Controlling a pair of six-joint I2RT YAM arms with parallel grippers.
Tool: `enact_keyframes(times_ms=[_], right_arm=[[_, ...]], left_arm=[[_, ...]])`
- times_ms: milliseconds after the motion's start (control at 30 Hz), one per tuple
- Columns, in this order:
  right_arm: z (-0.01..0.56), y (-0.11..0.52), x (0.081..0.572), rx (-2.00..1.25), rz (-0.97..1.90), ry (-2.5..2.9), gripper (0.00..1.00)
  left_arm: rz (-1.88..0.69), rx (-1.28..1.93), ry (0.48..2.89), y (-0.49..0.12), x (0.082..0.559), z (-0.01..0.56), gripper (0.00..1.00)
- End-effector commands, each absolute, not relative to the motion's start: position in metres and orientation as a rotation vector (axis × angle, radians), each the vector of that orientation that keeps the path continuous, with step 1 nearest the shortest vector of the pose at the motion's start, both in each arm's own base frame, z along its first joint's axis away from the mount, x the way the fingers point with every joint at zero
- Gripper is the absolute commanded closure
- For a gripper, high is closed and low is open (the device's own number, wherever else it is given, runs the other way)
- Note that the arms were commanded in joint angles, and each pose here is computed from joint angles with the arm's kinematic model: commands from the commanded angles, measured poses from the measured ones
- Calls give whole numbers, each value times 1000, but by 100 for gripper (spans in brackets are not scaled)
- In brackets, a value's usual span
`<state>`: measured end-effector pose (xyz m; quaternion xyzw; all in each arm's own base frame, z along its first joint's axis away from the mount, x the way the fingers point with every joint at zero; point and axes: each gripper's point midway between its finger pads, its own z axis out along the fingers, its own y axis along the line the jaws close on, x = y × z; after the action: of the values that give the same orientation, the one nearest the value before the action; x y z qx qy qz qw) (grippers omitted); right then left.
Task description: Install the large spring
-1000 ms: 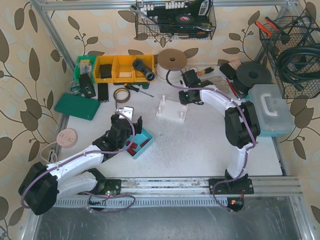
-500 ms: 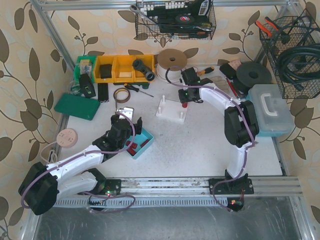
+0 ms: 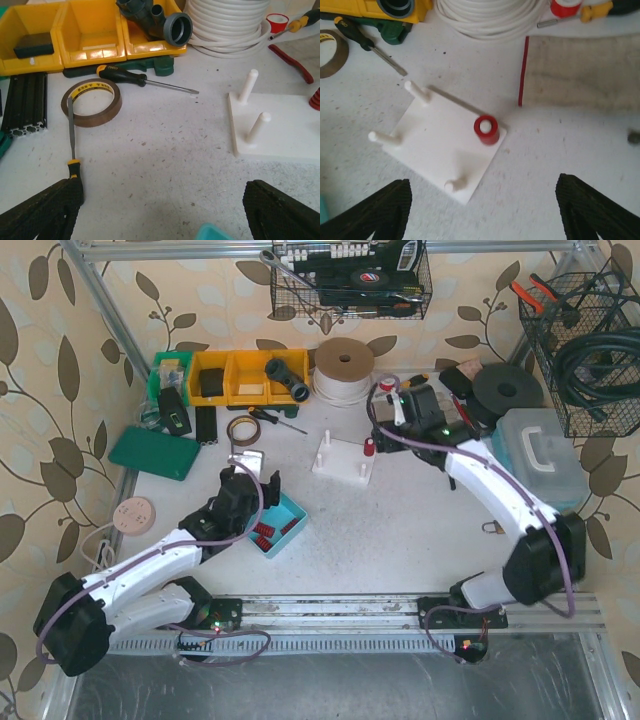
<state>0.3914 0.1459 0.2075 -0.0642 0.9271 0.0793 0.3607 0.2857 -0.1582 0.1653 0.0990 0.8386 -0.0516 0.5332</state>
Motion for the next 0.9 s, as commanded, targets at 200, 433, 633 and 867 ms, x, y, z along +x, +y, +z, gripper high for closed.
enact_keyframes(times_ms=[200,433,633,867], right_arm=[[198,132,328,-147,309,2303,0],[177,140,314,-150,375,2250,1],[177,145,312,-164,383,2255,1],[179,146,309,-175,373,2240,2]], left_arm=[[-218,279,2354,-164,247,149,30],[-196,182,2549,-145,215,145,51],[-321,-61,2651,-158,208,134,58],[-262,-377,2710,-158,212,118,57]])
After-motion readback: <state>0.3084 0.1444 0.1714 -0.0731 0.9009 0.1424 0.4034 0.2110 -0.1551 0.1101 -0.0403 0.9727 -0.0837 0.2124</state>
